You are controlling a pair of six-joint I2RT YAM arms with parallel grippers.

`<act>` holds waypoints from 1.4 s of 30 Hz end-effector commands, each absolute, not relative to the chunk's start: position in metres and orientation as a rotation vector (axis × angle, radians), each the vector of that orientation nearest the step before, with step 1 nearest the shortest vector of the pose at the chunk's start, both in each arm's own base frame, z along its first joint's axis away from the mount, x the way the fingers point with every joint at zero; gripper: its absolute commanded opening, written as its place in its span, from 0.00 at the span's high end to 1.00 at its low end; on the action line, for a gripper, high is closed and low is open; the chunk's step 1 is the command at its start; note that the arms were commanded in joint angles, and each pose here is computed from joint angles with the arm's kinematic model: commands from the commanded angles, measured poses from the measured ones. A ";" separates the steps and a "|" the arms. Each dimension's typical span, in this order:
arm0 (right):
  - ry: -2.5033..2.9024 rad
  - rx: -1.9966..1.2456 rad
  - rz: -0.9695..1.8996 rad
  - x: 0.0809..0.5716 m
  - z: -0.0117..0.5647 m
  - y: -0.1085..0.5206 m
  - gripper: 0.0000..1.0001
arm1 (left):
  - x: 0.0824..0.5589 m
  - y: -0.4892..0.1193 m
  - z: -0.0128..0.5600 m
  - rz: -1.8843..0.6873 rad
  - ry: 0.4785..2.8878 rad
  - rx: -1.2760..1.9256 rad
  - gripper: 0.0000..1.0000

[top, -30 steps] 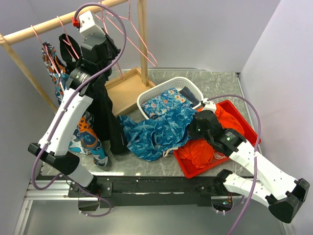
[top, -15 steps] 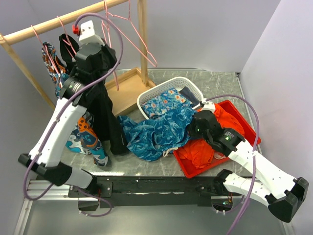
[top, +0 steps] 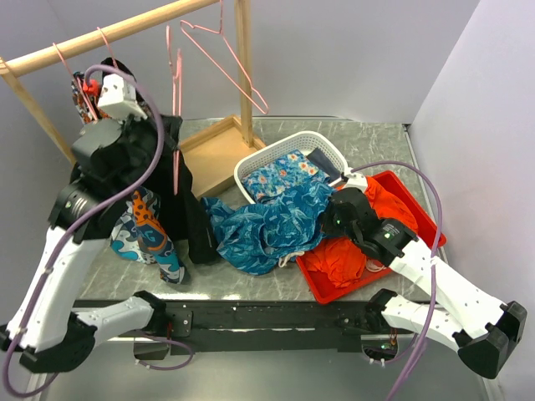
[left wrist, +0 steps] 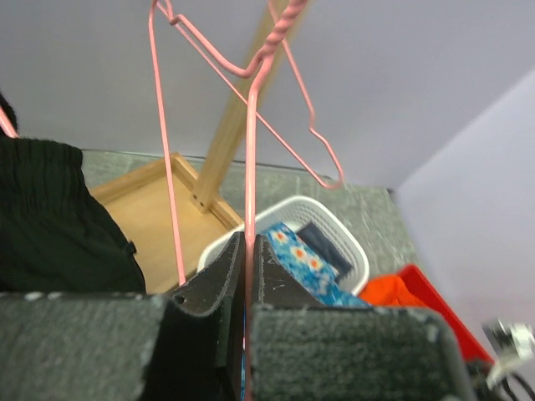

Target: Place the shorts on the hanger

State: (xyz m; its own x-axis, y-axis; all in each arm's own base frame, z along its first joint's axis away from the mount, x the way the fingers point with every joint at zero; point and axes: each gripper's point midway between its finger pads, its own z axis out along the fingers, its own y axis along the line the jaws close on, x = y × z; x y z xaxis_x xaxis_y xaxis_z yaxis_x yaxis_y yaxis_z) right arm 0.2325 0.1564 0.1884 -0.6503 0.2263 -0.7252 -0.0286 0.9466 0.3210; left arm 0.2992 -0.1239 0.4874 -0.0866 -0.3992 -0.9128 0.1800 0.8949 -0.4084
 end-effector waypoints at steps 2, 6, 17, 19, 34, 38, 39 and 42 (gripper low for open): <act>2.207 0.169 0.353 0.238 0.200 0.148 1.00 | 0.261 -0.139 0.482 -0.590 1.608 0.026 0.99; 2.208 0.182 0.315 0.235 0.199 0.140 1.00 | 0.235 -0.139 0.478 -0.635 1.601 0.096 0.99; 2.232 0.224 0.220 0.228 0.197 0.121 1.00 | 0.144 -0.183 0.475 -0.931 1.533 0.471 0.99; 2.234 0.233 0.210 0.226 0.200 0.117 1.00 | 0.136 -0.195 0.455 -0.963 1.589 0.542 0.99; 2.312 0.257 -0.012 0.228 0.198 0.097 1.00 | 0.065 -0.227 0.372 -1.234 1.754 0.897 0.99; 2.346 0.240 -0.041 0.234 0.197 0.100 1.00 | 0.055 -0.229 0.356 -1.262 1.784 0.944 0.99; 2.348 0.240 -0.044 0.234 0.197 0.100 1.00 | 0.053 -0.230 0.353 -1.265 1.794 0.950 0.99; 2.360 0.237 -0.044 0.236 0.199 0.103 1.00 | 0.051 -0.234 0.347 -1.270 1.813 0.974 0.99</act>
